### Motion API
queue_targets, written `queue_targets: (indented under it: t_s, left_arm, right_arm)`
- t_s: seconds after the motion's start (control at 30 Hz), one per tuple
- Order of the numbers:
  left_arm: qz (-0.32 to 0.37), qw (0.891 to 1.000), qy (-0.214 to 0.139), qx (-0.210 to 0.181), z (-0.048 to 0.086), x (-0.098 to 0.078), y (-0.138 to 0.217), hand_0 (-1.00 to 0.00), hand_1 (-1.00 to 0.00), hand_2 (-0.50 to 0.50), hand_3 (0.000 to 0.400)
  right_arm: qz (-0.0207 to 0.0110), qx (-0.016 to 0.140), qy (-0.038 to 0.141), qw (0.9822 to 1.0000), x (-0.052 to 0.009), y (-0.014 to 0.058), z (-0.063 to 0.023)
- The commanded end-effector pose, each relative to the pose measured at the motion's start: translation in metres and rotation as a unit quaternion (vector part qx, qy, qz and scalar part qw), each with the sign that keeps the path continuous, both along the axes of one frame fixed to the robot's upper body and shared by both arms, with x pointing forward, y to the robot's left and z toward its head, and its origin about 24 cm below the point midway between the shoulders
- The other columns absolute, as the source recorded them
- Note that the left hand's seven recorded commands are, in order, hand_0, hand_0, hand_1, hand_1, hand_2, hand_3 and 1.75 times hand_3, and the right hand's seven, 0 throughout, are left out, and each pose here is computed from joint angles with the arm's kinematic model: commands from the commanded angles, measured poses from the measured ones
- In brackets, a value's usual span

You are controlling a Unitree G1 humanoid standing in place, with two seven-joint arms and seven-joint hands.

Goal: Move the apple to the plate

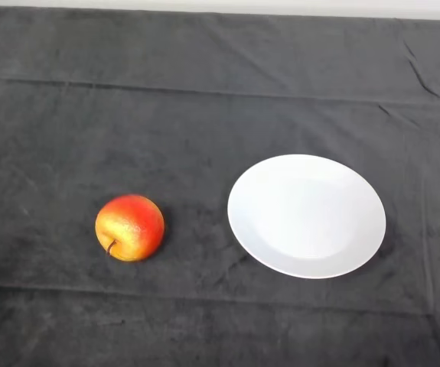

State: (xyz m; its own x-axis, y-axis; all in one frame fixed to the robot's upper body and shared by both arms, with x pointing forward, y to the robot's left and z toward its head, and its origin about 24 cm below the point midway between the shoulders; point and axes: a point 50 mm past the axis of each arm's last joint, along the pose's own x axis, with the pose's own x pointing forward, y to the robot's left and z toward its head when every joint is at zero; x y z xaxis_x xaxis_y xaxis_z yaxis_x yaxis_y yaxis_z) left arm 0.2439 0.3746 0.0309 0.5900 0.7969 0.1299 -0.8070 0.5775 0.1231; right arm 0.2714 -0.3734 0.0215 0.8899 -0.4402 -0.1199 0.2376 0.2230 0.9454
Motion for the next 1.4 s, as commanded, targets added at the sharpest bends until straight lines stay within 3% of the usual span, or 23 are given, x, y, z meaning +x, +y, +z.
queue_targets:
  t_s: [0.03, 0.43, 0.73, 1.1, 1.4]
  left_arm:
    - [-0.008, 1.000, -0.008, 0.011, 0.007, 0.008, -0.001, 0.00, 0.00, 0.00, 0.000]
    - [-0.061, 0.997, -0.027, 0.036, 0.019, 0.025, -0.014, 0.00, 0.00, 0.00, 0.000]
    - [-0.137, 0.988, -0.042, 0.062, 0.025, 0.042, -0.040, 0.00, 0.00, 0.00, 0.000]
    - [-0.229, 0.964, -0.063, 0.119, 0.041, 0.055, -0.085, 0.00, 0.00, 0.00, 0.000]
    - [-0.307, 0.936, -0.073, 0.158, 0.048, 0.043, -0.133, 0.00, 0.00, 0.00, 0.000]
  right_arm:
    - [-0.0099, -0.007, -0.013, 0.9998, 0.0005, -0.0052, 0.0071]
    - [-0.0099, -0.006, -0.013, 0.9998, 0.0004, -0.0052, 0.0071]
    - [-0.0099, -0.006, -0.013, 0.9998, 0.0005, -0.0051, 0.0071]
    - [-0.0097, -0.007, -0.012, 0.9998, 0.0005, -0.0049, 0.0070]
    - [-0.0095, -0.009, -0.011, 0.9999, 0.0005, -0.0047, 0.0070]
